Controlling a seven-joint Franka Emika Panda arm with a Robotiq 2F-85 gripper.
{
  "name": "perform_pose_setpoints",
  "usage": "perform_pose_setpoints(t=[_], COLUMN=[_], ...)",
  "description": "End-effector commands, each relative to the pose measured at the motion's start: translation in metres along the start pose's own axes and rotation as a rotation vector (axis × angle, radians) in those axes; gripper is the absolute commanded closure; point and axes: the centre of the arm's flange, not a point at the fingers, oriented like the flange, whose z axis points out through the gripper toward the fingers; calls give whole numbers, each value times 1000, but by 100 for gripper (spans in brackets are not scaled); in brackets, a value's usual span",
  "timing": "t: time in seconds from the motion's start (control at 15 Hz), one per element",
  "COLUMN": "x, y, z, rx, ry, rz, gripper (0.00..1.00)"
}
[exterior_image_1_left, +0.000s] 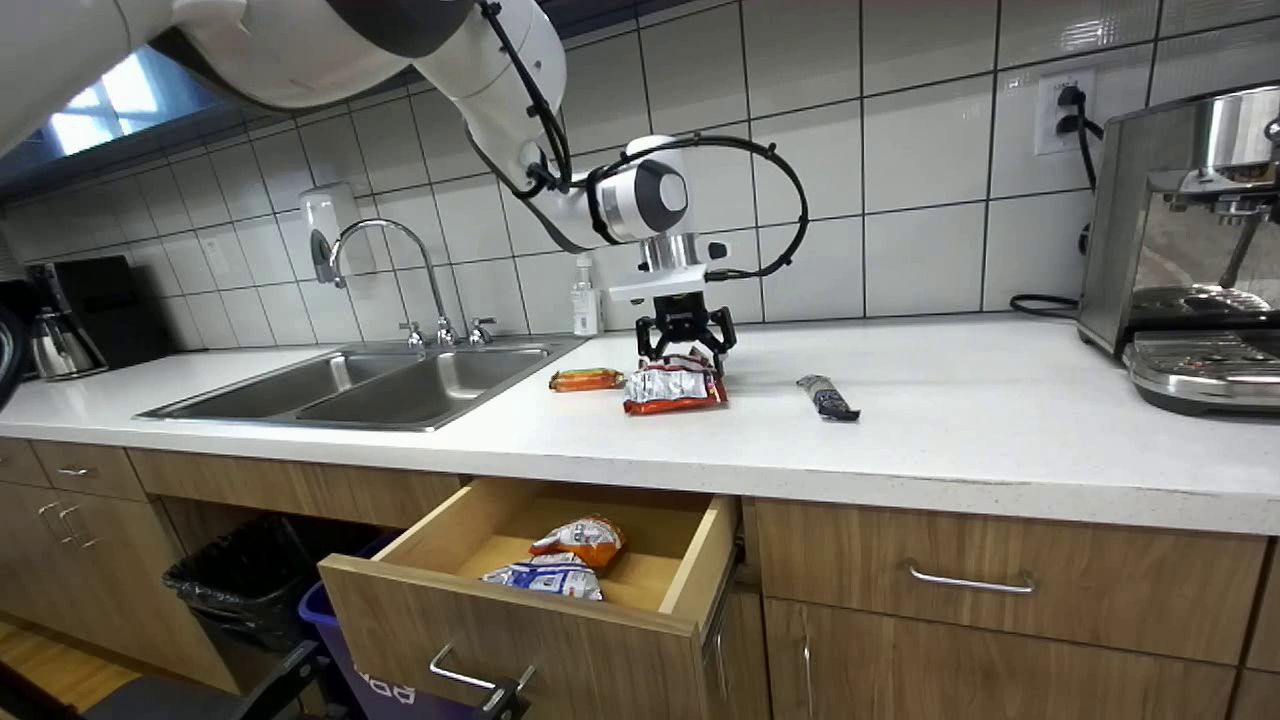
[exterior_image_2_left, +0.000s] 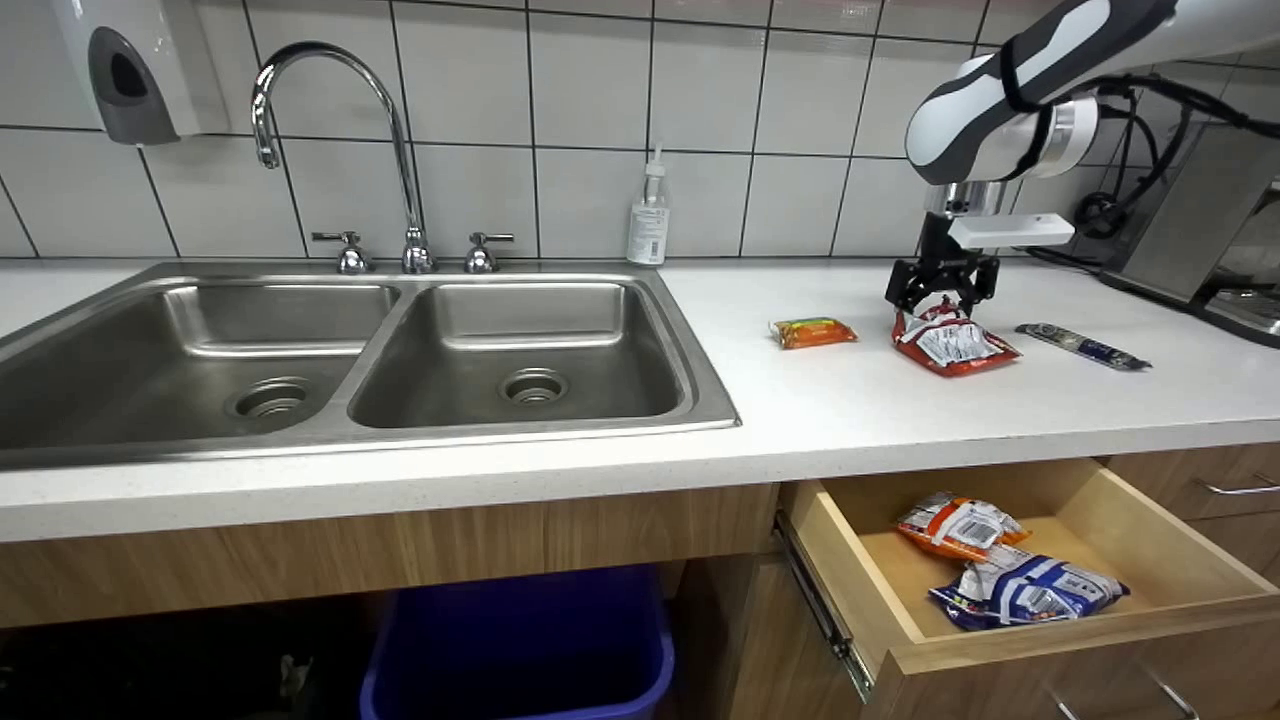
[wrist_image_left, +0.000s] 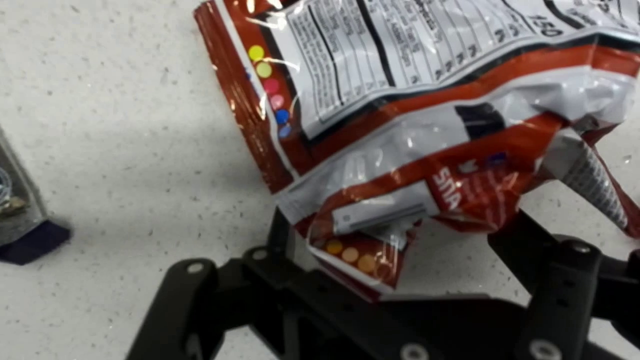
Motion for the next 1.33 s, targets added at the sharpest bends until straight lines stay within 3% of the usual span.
perform_pose_setpoints(t=[0.0, 0.6, 1.27], x=[-51, -110, -174], y=[-15, -41, -95], z=[-14, -6, -11], rx=[12, 14, 16], ry=[9, 4, -17], rz=[18, 25, 44], gripper=[0, 0, 0])
